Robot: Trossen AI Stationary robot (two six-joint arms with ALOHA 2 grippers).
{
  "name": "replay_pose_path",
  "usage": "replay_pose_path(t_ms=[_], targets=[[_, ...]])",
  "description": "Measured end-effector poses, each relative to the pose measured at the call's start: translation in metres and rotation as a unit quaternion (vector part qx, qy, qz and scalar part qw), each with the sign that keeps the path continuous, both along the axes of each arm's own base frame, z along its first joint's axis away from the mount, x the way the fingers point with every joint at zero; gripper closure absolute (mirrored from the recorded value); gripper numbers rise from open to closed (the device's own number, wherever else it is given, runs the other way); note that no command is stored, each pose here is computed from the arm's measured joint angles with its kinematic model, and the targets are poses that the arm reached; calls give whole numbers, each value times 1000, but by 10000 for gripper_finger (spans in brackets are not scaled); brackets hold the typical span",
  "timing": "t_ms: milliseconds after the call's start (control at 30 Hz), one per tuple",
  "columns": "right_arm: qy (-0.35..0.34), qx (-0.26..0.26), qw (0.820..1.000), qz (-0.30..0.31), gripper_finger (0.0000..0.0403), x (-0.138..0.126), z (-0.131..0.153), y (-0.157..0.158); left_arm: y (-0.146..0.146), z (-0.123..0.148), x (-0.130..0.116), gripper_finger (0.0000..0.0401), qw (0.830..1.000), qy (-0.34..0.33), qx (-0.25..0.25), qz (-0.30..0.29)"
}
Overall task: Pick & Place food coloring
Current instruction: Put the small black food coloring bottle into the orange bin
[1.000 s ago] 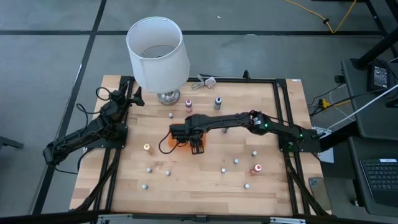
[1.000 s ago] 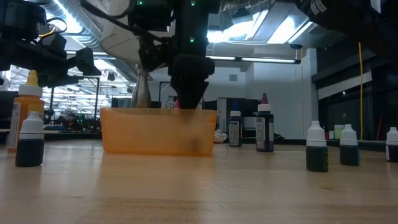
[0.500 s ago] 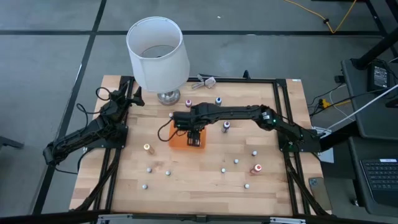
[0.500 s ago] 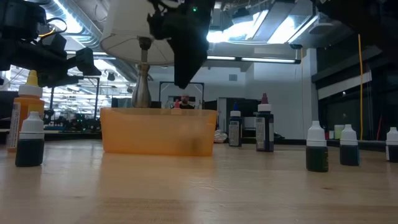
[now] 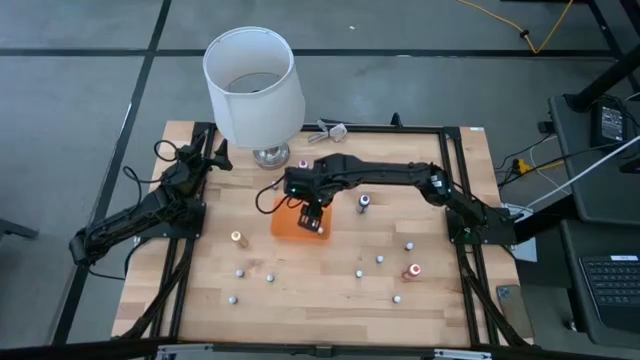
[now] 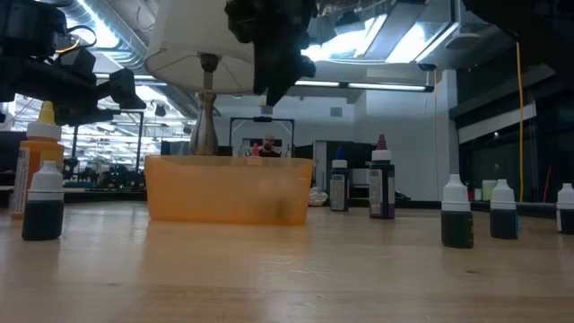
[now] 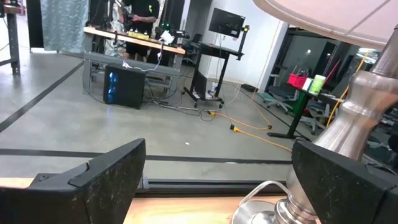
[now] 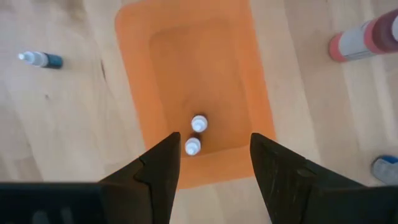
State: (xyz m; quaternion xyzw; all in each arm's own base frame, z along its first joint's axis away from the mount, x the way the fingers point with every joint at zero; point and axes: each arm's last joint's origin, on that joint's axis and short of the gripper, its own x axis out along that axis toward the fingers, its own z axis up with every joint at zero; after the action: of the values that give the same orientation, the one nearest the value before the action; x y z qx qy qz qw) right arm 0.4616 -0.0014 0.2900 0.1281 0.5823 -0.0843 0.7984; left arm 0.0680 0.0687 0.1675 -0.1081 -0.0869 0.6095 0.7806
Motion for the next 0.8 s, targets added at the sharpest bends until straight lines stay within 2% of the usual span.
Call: replay_pose_path(t_ms=[367,800], targets=[[-19,-2,1000,10,208,3,0,-12,0,0,0,10,1000,0,0,0],[-22,-2,1000,14,208,5,-3,-8,0,0,0,10,1000,0,0,0]])
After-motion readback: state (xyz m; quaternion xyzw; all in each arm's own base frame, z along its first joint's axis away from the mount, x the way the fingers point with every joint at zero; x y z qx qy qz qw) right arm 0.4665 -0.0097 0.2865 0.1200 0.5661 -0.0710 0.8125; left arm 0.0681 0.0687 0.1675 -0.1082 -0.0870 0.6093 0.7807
